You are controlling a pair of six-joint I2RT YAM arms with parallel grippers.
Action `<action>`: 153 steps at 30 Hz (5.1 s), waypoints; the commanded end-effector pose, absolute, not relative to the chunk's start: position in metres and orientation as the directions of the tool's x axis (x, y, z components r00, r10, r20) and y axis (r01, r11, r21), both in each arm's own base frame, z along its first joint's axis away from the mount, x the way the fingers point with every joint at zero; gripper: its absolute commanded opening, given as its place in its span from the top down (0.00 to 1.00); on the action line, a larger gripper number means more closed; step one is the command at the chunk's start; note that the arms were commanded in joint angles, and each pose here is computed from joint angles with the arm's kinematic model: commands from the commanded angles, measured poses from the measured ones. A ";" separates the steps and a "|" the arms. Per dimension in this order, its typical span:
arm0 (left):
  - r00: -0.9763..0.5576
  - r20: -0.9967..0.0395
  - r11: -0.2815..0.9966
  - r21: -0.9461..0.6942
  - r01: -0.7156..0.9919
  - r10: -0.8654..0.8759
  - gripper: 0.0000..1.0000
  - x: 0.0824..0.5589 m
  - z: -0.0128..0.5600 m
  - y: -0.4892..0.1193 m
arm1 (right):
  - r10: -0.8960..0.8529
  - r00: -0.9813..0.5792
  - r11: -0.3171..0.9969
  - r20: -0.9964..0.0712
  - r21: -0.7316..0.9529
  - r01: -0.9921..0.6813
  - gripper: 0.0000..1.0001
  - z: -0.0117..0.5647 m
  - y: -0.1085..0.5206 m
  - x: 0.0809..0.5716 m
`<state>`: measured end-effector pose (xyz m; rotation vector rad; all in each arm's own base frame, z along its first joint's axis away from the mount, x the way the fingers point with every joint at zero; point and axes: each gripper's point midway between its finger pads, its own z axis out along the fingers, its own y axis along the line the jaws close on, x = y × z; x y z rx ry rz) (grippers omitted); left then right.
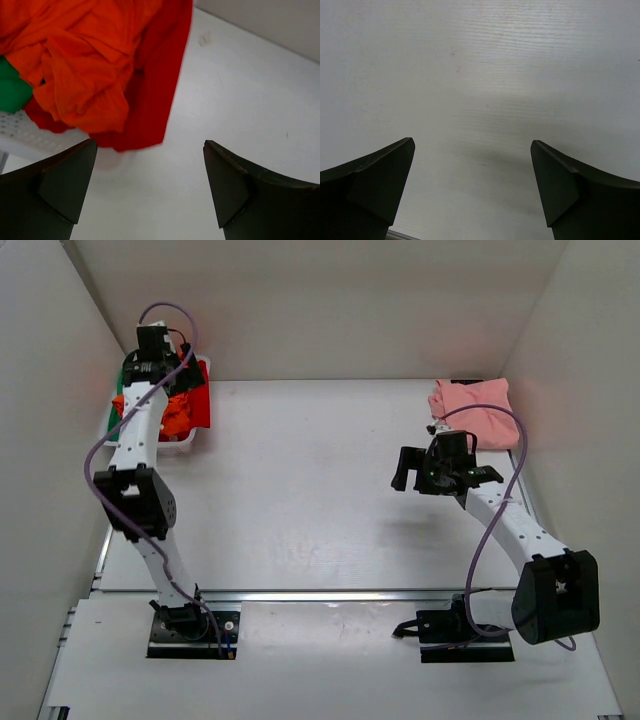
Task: Fold and stack the t-shirts
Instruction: Grab crumpled tshirt from bin with the left arm, then move the tshirt to the center of the board, then flatten out the tshirt
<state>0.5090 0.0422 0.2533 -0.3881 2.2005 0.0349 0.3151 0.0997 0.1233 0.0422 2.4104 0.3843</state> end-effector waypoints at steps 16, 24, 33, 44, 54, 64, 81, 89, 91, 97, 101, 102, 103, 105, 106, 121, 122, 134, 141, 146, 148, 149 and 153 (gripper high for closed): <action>-0.421 -0.814 0.796 -0.081 -0.600 -0.399 0.01 0.539 0.210 0.158 | 0.097 -0.665 0.937 -0.741 0.293 -0.190 0.01 0.162 0.110 0.369; -0.482 -0.771 0.795 -0.051 -0.604 -0.416 0.01 0.565 0.166 0.167 | 0.115 -0.654 0.938 -0.747 0.298 -0.175 0.01 0.165 0.102 0.368; -0.490 -0.732 0.824 -0.170 -0.541 -0.473 0.85 0.589 0.158 0.152 | 0.133 -0.665 0.935 -0.735 0.315 -0.161 0.01 0.162 0.102 0.368; 0.030 -0.838 0.837 -0.546 -0.035 -0.545 1.00 0.523 0.479 0.006 | 0.160 -0.627 0.927 -0.762 0.335 -0.170 0.01 0.185 0.118 0.356; -0.292 -0.704 0.539 -0.694 0.477 -0.648 1.00 0.372 0.545 -0.155 | 0.263 -0.514 0.924 -0.816 0.366 -0.109 0.01 0.215 0.070 0.325; -0.771 -0.351 0.492 -0.869 0.056 -0.531 0.45 0.320 0.237 -0.174 | 0.231 -0.545 0.903 -0.806 0.386 -0.188 0.01 0.213 0.098 0.326; -0.756 -0.456 0.767 -0.635 -0.092 -0.469 0.34 0.252 0.102 -0.136 | -0.014 -0.728 0.910 -0.686 0.294 -0.294 0.01 0.135 0.184 0.289; -0.705 -0.513 0.806 -0.575 -0.142 -0.490 0.35 0.245 0.077 -0.118 | 0.001 -0.735 0.901 -0.678 0.320 -0.294 0.01 0.121 0.180 0.268; -0.705 -0.517 0.814 -0.561 -0.149 -0.485 0.35 0.245 0.070 -0.117 | 0.011 -0.734 0.902 -0.679 0.323 -0.285 0.01 0.120 0.176 0.268; -0.726 -0.499 0.811 -0.569 -0.137 -0.473 0.33 0.249 0.053 -0.132 | 0.017 -0.732 0.892 -0.681 0.341 -0.297 0.05 0.119 0.177 0.266; -0.737 -0.503 0.823 -0.554 -0.126 -0.452 0.33 0.257 0.051 -0.140 | 0.004 -0.745 0.888 -0.667 0.345 -0.304 0.19 0.112 0.182 0.261; -0.747 -0.489 0.822 -0.554 -0.133 -0.451 0.35 0.256 0.048 -0.141 | -0.004 -0.748 0.882 -0.663 0.351 -0.315 0.24 0.110 0.185 0.259; -0.746 -0.495 0.821 -0.559 -0.120 -0.446 0.35 0.258 0.051 -0.143 | -0.002 -0.752 0.881 -0.659 0.355 -0.313 0.32 0.107 0.187 0.258; -0.742 -0.487 0.807 -0.578 -0.121 -0.461 0.49 0.259 0.053 -0.146 | -0.020 -0.763 0.880 -0.646 0.351 -0.320 0.38 0.098 0.191 0.253; -0.737 -0.482 0.795 -0.594 -0.123 -0.474 0.65 0.260 0.055 -0.146 | -0.031 -0.775 0.876 -0.631 0.357 -0.325 0.42 0.091 0.195 0.247; -0.706 -0.507 0.761 -0.645 -0.071 -0.495 1.00 0.266 0.091 -0.152 | -0.163 -0.881 0.813 -0.445 0.445 -0.375 0.48 0.055 0.219 0.176; -0.708 -0.502 0.760 -0.646 -0.075 -0.496 1.00 0.266 0.091 -0.152 | -0.177 -0.879 0.804 -0.442 0.451 -0.388 0.63 0.058 0.220 0.174; -0.521 -0.658 0.739 -0.669 0.074 -0.544 1.00 0.317 0.265 -0.115 | -0.072 -0.650 0.893 -0.756 0.242 -0.380 1.00 0.216 0.153 0.247; -0.161 -0.743 0.724 -0.669 0.168 -0.649 1.00 0.292 0.412 -0.084 | 0.035 -0.348 0.903 -0.937 0.178 -0.391 1.00 0.343 0.110 0.248; 0.055 -0.743 0.737 -0.647 0.198 -0.667 1.00 0.241 0.487 -0.057 | 0.068 -0.217 0.904 -0.974 0.152 -0.401 1.00 0.387 0.087 0.222; 0.064 -0.743 0.741 -0.648 0.177 -0.666 1.00 0.230 0.498 -0.053 | 0.058 -0.168 0.919 -0.984 0.119 -0.376 1.00 0.406 0.073 0.214; 0.092 -0.737 0.740 -0.651 0.169 -0.669 1.00 0.228 0.507 -0.049 | 0.050 -0.142 0.931 -0.989 0.097 -0.352 1.00 0.415 0.064 0.212; 0.107 -0.740 0.747 -0.656 0.108 -0.665 1.00 0.228 0.505 -0.040 | 0.086 -0.089 0.918 -0.992 0.113 -0.380 1.00 0.446 0.073 0.203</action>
